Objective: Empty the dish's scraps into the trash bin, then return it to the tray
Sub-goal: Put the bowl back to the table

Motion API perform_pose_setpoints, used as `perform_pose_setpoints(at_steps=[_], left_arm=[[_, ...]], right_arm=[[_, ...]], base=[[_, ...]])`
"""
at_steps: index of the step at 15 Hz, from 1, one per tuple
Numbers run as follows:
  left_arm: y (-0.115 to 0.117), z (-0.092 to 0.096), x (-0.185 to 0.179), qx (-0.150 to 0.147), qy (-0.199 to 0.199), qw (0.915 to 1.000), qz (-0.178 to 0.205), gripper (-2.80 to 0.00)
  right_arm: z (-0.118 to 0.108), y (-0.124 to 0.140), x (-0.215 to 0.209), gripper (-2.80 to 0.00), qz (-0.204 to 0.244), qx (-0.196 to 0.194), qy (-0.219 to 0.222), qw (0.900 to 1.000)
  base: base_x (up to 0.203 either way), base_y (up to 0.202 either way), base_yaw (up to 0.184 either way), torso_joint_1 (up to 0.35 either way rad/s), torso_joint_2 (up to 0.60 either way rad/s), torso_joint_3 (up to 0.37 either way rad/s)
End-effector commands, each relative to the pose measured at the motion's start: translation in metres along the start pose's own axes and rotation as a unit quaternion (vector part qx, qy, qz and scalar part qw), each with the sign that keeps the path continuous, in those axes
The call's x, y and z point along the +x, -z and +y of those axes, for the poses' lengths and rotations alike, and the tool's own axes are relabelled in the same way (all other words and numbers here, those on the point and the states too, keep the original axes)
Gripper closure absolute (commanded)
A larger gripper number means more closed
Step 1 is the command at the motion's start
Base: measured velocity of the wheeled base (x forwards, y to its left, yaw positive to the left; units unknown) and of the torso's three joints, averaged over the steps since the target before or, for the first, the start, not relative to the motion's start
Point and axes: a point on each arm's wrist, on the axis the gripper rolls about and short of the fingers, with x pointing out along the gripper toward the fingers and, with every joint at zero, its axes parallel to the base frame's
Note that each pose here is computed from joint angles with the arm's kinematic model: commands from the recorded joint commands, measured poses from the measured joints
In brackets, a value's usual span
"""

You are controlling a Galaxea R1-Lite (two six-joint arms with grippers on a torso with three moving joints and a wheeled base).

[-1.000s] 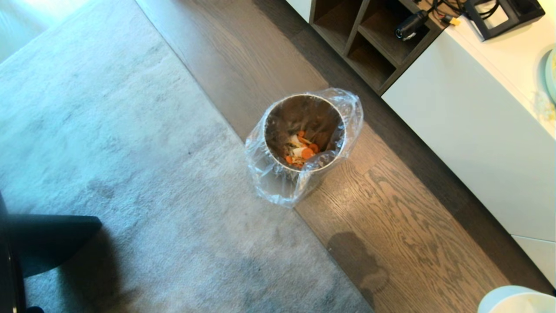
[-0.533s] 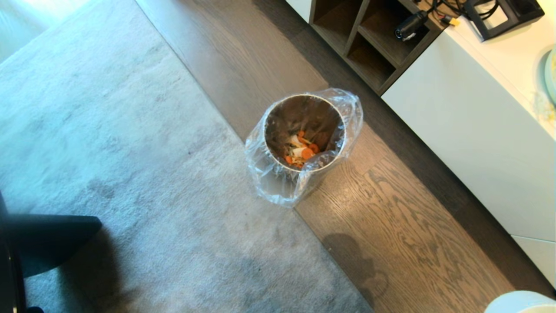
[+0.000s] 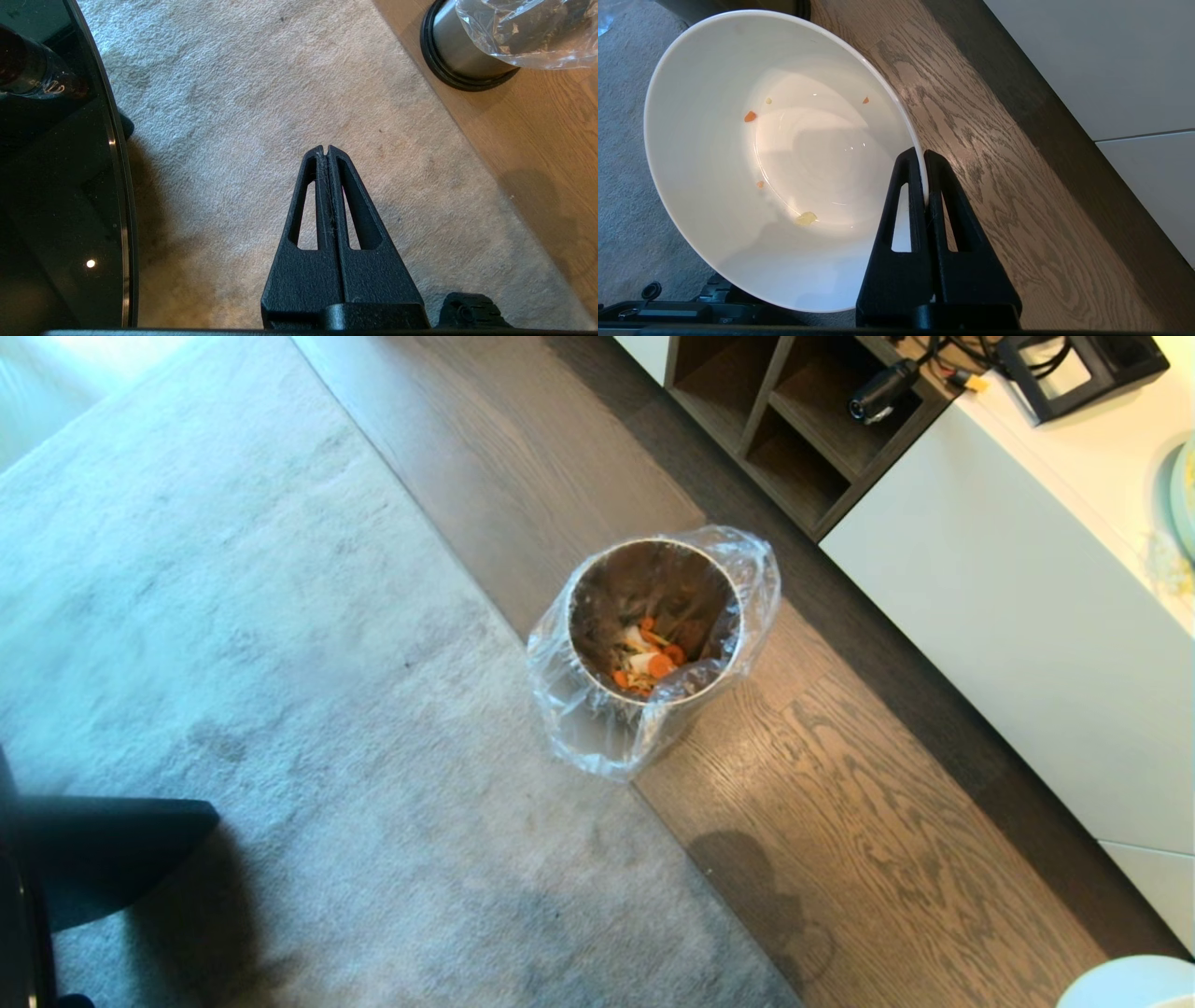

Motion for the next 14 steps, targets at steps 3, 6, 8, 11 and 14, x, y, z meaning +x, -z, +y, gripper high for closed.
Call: perform_pose_setpoints(at_steps=[3, 6, 8, 11, 14], left_arm=[[-0.0001, 0.0, 0.0, 0.0, 0.0, 1.0, -0.001, 0.0], [-0.0001, 0.0, 0.0, 0.0, 0.0, 1.0, -0.001, 0.0], [-0.0001, 0.0, 0.0, 0.0, 0.0, 1.0, -0.001, 0.0], [-0.0001, 0.0, 0.0, 0.0, 0.0, 1.0, -0.001, 0.0], [-0.0001, 0.0, 0.0, 0.0, 0.0, 1.0, -0.001, 0.0]], right_arm=[[0.0, -0.0001, 0.0, 0.0, 0.0, 0.0, 0.0, 1.0], [0.0, -0.0001, 0.0, 0.0, 0.0, 0.0, 0.0, 1.0], [0.0, -0.0001, 0.0, 0.0, 0.0, 0.0, 0.0, 1.0], [0.0, -0.0001, 0.0, 0.0, 0.0, 0.0, 0.0, 1.0], [0.0, -0.0001, 0.0, 0.0, 0.0, 0.0, 0.0, 1.0]], base=[[0.0, 0.0, 0.0, 0.0, 0.0, 0.0], [0.0, 0.0, 0.0, 0.0, 0.0, 0.0], [0.0, 0.0, 0.0, 0.0, 0.0, 0.0], [0.0, 0.0, 0.0, 0.0, 0.0, 0.0], [0.0, 0.0, 0.0, 0.0, 0.0, 0.0]])
